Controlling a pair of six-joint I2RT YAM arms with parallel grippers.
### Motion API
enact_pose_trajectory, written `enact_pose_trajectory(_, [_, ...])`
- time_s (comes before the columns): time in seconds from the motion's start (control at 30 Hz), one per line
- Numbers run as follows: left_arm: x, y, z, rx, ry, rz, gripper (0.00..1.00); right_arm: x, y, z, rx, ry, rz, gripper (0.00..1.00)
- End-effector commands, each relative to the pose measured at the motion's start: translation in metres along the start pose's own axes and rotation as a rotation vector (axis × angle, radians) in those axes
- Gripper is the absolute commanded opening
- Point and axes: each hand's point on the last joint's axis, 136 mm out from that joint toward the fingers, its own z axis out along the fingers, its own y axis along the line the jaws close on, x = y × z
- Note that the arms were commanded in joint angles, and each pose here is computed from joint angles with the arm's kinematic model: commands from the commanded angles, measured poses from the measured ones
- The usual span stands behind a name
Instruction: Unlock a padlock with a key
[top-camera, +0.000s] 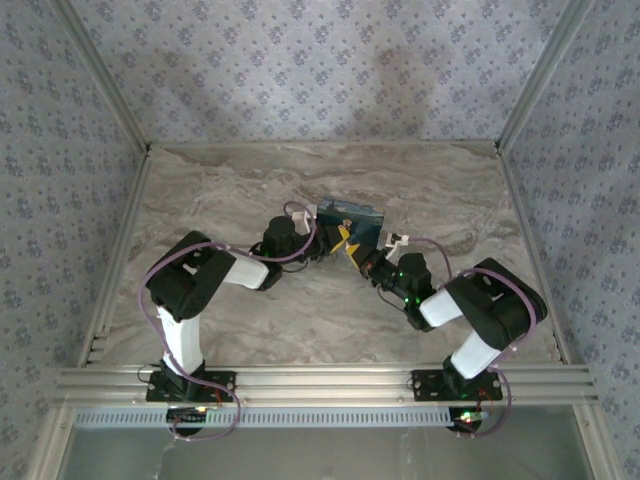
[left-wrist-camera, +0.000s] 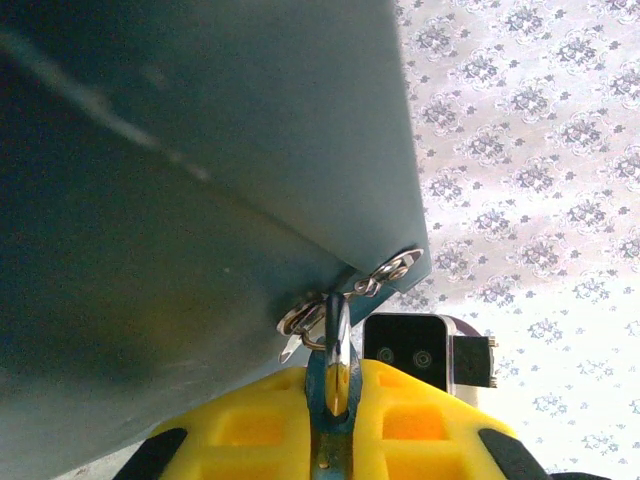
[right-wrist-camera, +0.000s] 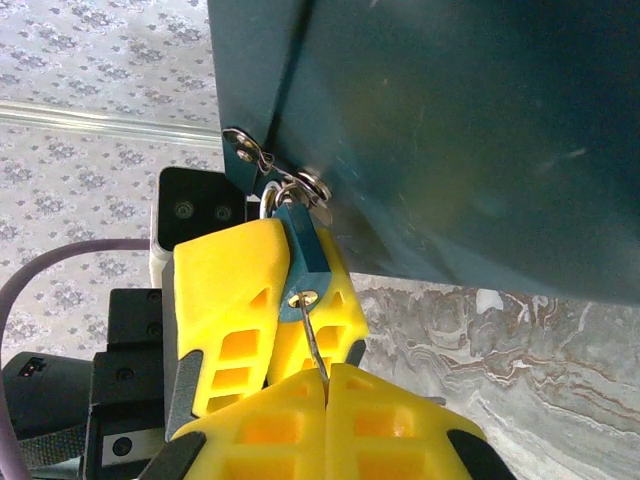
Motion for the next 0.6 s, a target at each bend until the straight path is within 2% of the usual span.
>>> enact_pose_trajectory(0.0, [0.007,-0.014,0.004,0.056,0.029,0.03,0.11,-0.012,0.017,0.004,-0.061,-0.045,0.009,0.0])
enact_pose_trajectory(0.4, [0.011,-0.015,0.004,0.066,0.033,0.034,0.11,-0.017,0.0,0.0,-0.009,-0.129,0.202,0.0])
enact_pose_trajectory(0.57, [0.01,-0.015,0.003,0.063,0.031,0.034,0.11,-0.017,0.008,0.001,-0.035,-0.131,0.234,0.0])
